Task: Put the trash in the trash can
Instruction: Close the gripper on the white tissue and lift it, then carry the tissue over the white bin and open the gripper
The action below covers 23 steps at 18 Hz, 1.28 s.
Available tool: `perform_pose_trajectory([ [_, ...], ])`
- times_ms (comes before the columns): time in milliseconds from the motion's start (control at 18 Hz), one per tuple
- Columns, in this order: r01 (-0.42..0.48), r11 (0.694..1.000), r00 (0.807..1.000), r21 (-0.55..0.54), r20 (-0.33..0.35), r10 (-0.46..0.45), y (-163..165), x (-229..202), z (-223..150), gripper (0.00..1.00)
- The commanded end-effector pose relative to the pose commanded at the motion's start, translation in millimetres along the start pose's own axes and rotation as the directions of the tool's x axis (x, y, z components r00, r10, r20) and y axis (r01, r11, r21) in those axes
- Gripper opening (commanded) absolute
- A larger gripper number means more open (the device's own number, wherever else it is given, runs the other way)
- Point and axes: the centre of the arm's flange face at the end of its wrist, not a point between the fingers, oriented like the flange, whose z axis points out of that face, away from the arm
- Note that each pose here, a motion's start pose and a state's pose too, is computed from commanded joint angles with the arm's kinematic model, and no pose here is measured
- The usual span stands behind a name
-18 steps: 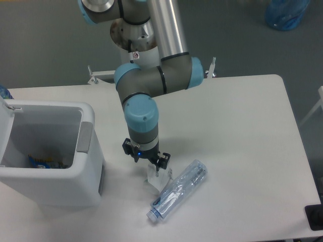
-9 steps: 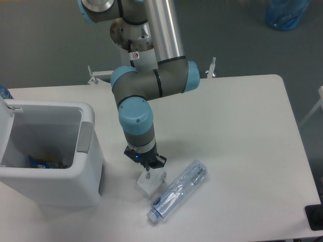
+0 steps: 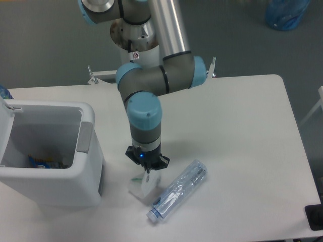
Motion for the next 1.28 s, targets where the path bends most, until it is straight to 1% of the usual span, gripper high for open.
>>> perform_pose_trajectory([
  [56, 0.008, 1.000, 1.000, 0.027, -0.010, -0.008, 0, -3, -10, 0.00],
  [167, 0.023, 0.998, 0.999, 0.064, -0.034, -0.021, 1, -9, -20, 0.00],
  [278, 0.043, 0.993, 0.998, 0.108, -0.050, -0.038, -6, -17, -31, 0.00],
  [389, 0.096, 0.982, 0.994, 0.165, -0.059, -0.087, -19, -26, -53, 0.00],
  [556, 0.170, 0.951, 0.985, 0.258, -0.069, -0.157, -47, -32, -96, 0.00],
  [667, 0.199, 0.930, 0.979, 0.308, -0.097, -0.178, -60, -32, -118, 0.00],
  [722, 0.219, 0.916, 0.975, 0.336, -0.120, -0.189, -65, -32, -131, 0.00],
  [833, 0.259, 0.879, 0.965, 0.401, -0.148, -0.217, -70, -25, -174, 0.00],
  [889, 0.276, 0.870, 0.960, 0.409, -0.156, -0.232, -71, -24, -181, 0.00],
  [1000, 0.280, 0.862, 0.959, 0.423, -0.165, -0.230, -72, -21, -189, 0.00],
  [1111, 0.268, 0.847, 0.961, 0.458, -0.182, -0.206, -71, -8, -213, 0.00],
  [1278, 0.280, 0.820, 0.954, 0.500, -0.237, -0.181, -69, 15, -244, 0.00],
])
